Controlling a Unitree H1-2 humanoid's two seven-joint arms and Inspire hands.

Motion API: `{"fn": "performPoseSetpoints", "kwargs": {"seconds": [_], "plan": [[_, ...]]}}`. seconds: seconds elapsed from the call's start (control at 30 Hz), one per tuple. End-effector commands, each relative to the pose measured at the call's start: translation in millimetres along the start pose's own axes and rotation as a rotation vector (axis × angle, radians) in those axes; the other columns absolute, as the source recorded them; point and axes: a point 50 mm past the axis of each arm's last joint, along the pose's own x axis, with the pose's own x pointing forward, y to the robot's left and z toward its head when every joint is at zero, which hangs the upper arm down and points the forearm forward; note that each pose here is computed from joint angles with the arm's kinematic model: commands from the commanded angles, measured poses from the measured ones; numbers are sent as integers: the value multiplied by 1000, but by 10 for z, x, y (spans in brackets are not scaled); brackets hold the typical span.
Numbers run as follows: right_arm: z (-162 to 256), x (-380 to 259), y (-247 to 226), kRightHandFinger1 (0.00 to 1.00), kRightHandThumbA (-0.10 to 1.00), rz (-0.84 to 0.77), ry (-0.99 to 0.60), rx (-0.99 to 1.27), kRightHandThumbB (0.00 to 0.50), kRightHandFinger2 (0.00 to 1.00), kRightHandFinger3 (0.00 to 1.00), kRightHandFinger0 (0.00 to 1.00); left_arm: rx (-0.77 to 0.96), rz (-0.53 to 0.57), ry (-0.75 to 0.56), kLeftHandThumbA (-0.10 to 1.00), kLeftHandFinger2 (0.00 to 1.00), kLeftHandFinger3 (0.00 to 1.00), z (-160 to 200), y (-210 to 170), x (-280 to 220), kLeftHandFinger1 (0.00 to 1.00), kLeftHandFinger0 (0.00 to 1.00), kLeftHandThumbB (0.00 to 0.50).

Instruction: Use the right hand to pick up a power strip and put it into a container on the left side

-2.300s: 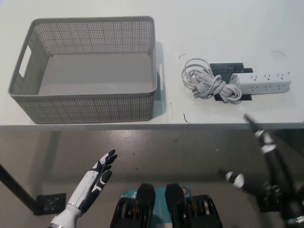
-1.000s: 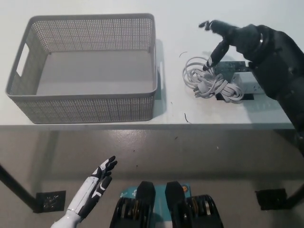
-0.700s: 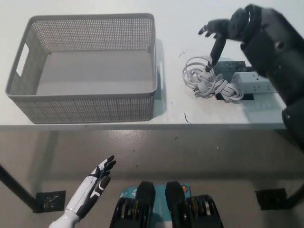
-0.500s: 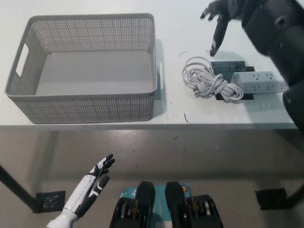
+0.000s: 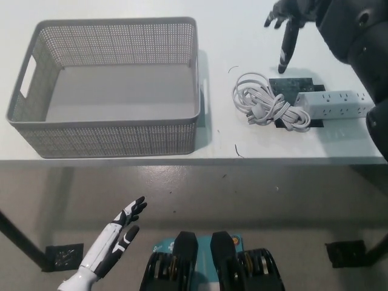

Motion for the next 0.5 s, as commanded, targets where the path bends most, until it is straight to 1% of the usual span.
{"fn": "performPoseSetpoints", "kwargs": {"seconds": [0.0,0.07,0.1,0.2,0.23,0.27,0.33,0.37,0.4,0.47], "plan": [[-68,-77,-119,1000,1000,-26,-3,-42,308,1000,1000,1000,33,0,-68,1000,1000,1000,107,108,39,1000,1000,250],[-70,-29,-58,1000,1000,-16,-2,-26,316,1000,1000,1000,37,7,-74,1000,1000,1000,110,129,38,1000,1000,249],[-98,16,0,1000,1000,-6,2,-17,324,1000,1000,1000,38,8,-73,1000,1000,1000,108,131,36,1000,1000,259],[-174,117,130,1000,1000,5,23,49,386,1000,1000,1000,41,7,-75,1000,1000,1000,117,144,41,1000,1000,259],[-201,157,180,1000,1000,1,29,58,390,1000,1000,1000,43,5,-75,1000,1000,1000,124,150,41,1000,1000,258],[-216,179,209,1000,1000,0,34,71,406,1000,1000,1000,42,5,-78,1000,1000,1000,126,146,43,1000,1000,257],[-251,296,373,1000,1000,-9,45,74,401,1000,1000,1000,44,10,-87,1000,1000,1000,135,145,53,1000,1000,253],[-249,334,427,1000,1000,-18,45,58,380,1000,1000,1000,43,12,-88,1000,1000,1000,135,147,48,1000,1000,251],[-261,389,512,1000,1000,-28,63,55,399,1000,1000,1000,42,12,-88,1000,1000,1000,134,150,47,1000,1000,252],[-262,457,639,1000,1000,-15,109,34,403,1000,1000,1000,46,18,-87,1000,1000,1000,144,169,38,1000,1000,254]]}}
